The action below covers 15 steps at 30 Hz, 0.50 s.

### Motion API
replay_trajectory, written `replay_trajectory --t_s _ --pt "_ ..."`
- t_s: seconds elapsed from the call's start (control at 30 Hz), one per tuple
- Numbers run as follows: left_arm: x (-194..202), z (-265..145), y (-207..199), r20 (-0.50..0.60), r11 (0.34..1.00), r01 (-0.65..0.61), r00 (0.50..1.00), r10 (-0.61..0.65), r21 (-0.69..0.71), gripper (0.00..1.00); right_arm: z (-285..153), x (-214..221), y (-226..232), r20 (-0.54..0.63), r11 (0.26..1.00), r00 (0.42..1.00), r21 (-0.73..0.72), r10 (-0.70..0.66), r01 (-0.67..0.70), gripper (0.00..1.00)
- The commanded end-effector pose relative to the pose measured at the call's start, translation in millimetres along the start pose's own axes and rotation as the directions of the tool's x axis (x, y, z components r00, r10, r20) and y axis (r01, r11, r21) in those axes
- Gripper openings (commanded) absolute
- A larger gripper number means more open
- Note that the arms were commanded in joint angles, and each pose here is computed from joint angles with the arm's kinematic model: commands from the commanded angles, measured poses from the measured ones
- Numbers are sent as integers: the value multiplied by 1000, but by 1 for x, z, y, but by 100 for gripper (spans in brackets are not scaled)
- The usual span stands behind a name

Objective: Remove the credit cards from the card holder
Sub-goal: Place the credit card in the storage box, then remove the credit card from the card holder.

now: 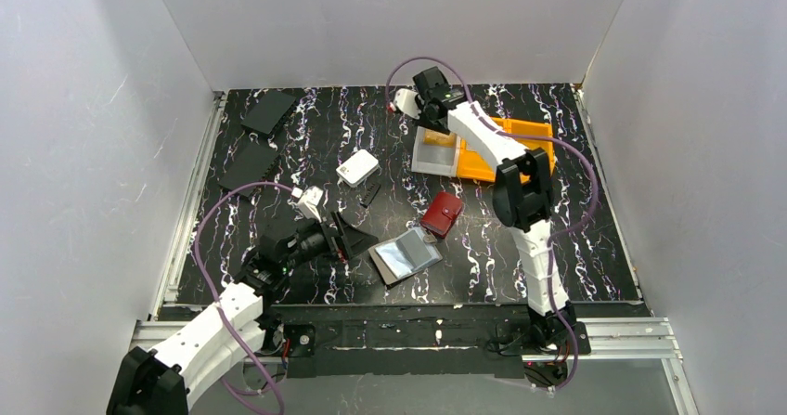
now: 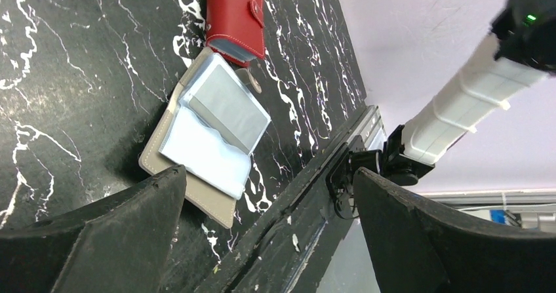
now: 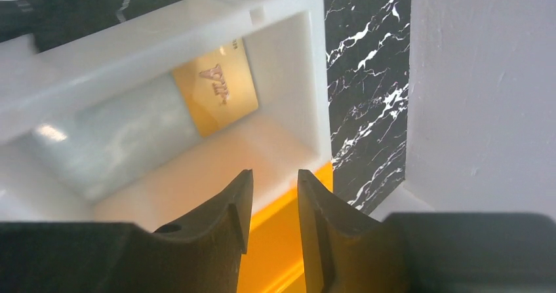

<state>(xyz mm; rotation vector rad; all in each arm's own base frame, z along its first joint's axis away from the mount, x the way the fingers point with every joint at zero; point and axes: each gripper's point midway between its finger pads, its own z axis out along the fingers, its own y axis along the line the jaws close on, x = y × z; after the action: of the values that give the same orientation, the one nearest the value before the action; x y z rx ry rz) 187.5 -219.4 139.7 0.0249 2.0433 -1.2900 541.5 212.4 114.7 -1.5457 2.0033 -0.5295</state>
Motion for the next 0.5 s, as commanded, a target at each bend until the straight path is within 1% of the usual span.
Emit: replay_trajectory --t_s 0.0,0.1,0.2,0.27,0.37,0.47 --pt "-8 5 -4 6 996 87 996 -87 -16 98 -94 -20 -23 207 990 968 -30 142 -139 41" --pt "-6 11 -6 -22 993 120 993 -120 -2 98 -135 -24 9 317 967 922 -188 224 -170 44" --pt "-5 16 -13 -76 991 135 988 -133 19 98 -180 -25 54 432 912 842 -381 324 -155 52" --pt "-6 20 -19 -107 989 146 984 -142 32 98 -207 -18 91 479 852 782 -509 398 -121 58" --pt "-8 28 -26 -140 985 170 977 -163 35 98 -245 -3 131 516 759 679 -645 522 -94 65" --pt "-6 37 -30 -160 985 168 974 -162 25 96 -261 14 160 489 641 563 -762 666 -96 70"
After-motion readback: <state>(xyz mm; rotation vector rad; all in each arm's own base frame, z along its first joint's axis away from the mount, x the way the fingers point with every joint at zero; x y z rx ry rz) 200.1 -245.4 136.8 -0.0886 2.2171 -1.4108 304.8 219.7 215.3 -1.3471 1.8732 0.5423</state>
